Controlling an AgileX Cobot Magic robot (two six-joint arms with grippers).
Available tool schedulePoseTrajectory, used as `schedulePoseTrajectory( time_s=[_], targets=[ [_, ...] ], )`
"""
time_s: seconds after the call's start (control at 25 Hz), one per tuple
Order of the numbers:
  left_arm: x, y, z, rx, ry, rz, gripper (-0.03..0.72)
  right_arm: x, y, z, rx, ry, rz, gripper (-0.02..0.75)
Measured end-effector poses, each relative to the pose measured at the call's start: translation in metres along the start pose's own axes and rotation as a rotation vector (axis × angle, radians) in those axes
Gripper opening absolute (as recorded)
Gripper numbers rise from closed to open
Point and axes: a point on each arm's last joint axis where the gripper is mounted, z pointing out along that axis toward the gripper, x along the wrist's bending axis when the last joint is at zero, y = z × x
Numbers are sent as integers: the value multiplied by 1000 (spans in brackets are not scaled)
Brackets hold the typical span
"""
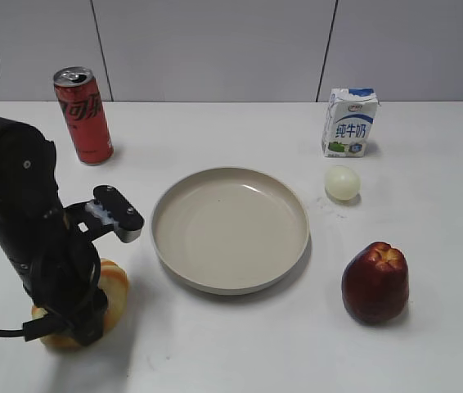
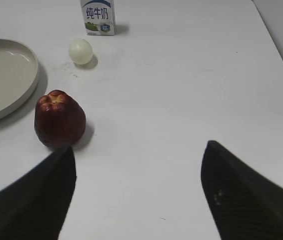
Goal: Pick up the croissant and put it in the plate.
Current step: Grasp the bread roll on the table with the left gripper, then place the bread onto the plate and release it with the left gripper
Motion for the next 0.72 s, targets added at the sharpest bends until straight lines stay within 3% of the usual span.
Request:
schedulePoseTrajectory(
  time_s=[0.16,0.48,0.6,0.72],
  targets=[
    [2,1,0,3,17,21,218,0,0,0,0,0,0,588],
    [6,17,-26,87,8,84,216,0,0,0,0,0,0,588],
    [10,33,-53,67,44,120,216,0,0,0,0,0,0,588],
    [14,55,-82,-20,90,138,216,0,0,0,0,0,0,588]
  ],
)
